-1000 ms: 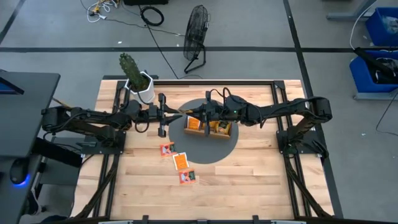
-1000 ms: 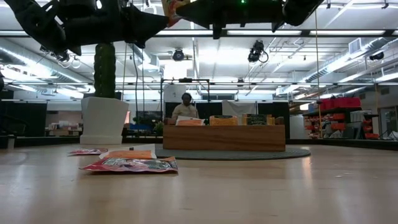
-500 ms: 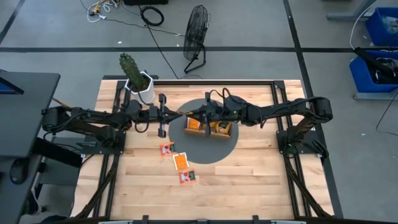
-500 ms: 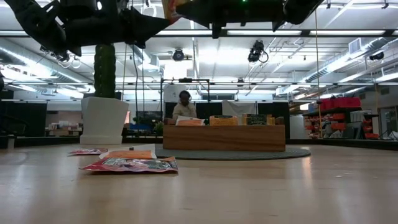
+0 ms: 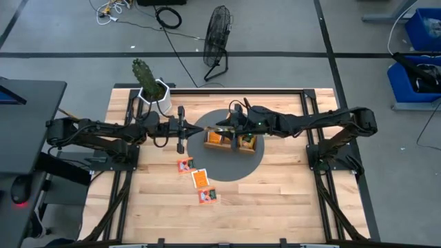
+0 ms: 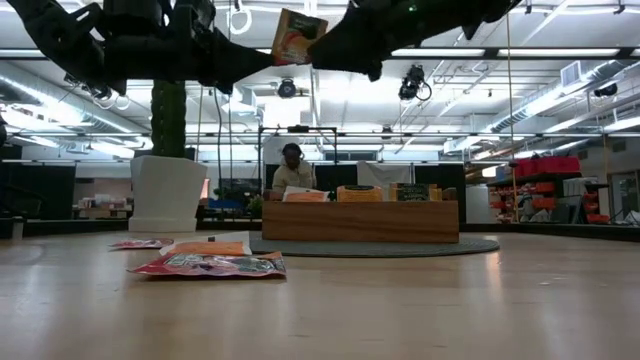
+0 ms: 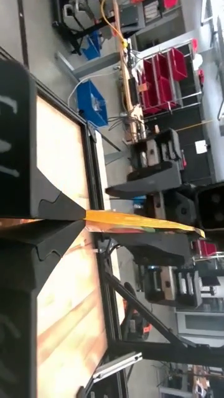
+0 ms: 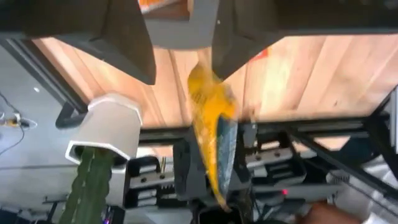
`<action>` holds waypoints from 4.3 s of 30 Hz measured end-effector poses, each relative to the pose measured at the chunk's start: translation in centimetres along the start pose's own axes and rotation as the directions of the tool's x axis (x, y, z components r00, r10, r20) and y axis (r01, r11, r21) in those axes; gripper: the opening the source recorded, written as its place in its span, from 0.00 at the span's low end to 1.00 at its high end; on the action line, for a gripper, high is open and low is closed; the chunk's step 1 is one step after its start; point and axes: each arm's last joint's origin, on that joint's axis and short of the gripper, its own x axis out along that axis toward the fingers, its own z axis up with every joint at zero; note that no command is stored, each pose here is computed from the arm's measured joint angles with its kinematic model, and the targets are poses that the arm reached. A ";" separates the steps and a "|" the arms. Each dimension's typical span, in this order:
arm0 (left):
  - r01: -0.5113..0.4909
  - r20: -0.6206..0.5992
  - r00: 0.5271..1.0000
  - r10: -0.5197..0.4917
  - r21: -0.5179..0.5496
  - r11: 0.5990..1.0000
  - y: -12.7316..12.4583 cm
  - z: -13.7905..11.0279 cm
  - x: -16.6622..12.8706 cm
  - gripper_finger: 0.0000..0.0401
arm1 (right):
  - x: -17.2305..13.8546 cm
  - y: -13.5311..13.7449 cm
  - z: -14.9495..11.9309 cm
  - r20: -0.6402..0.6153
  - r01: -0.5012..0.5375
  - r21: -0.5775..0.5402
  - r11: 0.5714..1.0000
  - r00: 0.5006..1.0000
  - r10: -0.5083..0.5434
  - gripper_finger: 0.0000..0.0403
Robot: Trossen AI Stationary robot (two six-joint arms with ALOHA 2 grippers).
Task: Pick & Place Tea
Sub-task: Put the yellow tea bag into the right section of the wooden organizer, then put the orange tea bag into the middle section of the wooden organizer
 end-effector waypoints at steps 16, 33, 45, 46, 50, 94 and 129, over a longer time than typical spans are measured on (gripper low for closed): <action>-0.028 -0.034 0.999 0.026 -0.032 0.999 0.1 -0.5 0.1 0.00 | -1.2 0.2 2.6 -0.032 -0.002 -0.040 0.999 0.999 0.001 0.44; -0.027 -0.039 0.999 0.026 -0.029 0.999 0.1 -0.5 0.1 0.03 | -0.7 0.1 2.2 -0.103 0.008 -0.049 0.999 0.995 -0.013 0.02; -0.059 -0.072 0.996 0.057 -0.024 0.998 0.9 -0.8 -0.1 0.10 | -2.9 1.4 0.8 -0.390 0.094 -0.043 0.995 0.915 -0.104 0.00; -0.063 -0.081 0.995 0.061 -0.025 0.998 1.0 -0.9 -0.1 0.10 | -3.1 1.6 0.5 -0.417 0.112 -0.041 0.993 0.901 -0.119 0.00; -0.070 -0.102 0.993 0.067 -0.034 0.997 1.2 -1.3 -0.4 0.09 | -3.5 2.2 -0.8 -0.474 0.159 -0.027 0.987 0.867 -0.153 0.00; -0.050 0.027 0.998 0.052 -0.077 0.996 -0.8 -2.8 -8.0 0.05 | -6.5 2.2 -13.3 -0.517 0.417 0.165 0.894 0.809 -0.282 0.00; -0.142 -0.366 0.930 -0.032 -0.439 0.887 -1.6 -6.7 -8.7 0.17 | -7.9 2.0 -10.3 -0.349 0.386 0.163 0.908 0.883 -0.313 0.62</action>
